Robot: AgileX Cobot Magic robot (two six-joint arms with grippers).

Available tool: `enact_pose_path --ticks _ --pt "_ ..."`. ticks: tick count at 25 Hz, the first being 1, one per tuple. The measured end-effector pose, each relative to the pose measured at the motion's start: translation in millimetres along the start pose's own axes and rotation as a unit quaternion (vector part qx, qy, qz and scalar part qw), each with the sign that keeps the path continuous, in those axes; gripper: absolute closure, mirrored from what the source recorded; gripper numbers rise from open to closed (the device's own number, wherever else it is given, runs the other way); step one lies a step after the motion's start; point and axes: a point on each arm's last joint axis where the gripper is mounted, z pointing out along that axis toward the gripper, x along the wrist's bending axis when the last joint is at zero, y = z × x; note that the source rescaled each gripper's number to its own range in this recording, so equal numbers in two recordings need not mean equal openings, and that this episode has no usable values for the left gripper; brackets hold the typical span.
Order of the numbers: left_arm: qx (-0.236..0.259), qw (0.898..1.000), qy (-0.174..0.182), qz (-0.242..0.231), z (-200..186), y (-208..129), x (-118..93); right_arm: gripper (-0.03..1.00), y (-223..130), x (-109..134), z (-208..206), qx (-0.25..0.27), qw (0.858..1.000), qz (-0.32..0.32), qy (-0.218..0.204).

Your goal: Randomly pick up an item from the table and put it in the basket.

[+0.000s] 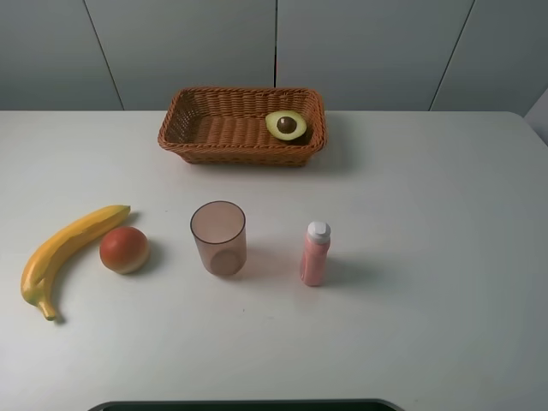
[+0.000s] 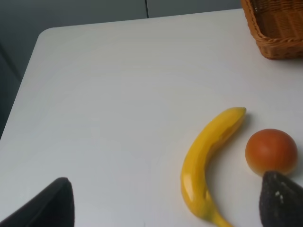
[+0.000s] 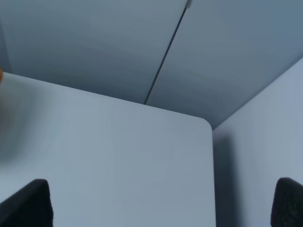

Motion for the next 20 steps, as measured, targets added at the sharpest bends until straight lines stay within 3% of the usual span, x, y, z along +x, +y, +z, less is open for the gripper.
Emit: enact_pose_path --ticks 5,15,20 --pt "0.0 1.0 0.0 0.0 0.0 0.0 0.0 -0.03 -48.1 25.1 -33.7 -0.026 0.999 0.014 0.034" --pt "0.0 1.0 0.0 0.0 0.0 0.0 0.0 -0.03 -174.4 71.2 -63.9 -0.075 0.996 0.045 0.022" --pt "0.0 1.0 0.0 0.0 0.0 0.0 0.0 -0.03 -226.7 92.2 -70.7 -0.144 0.987 0.067 0.016"
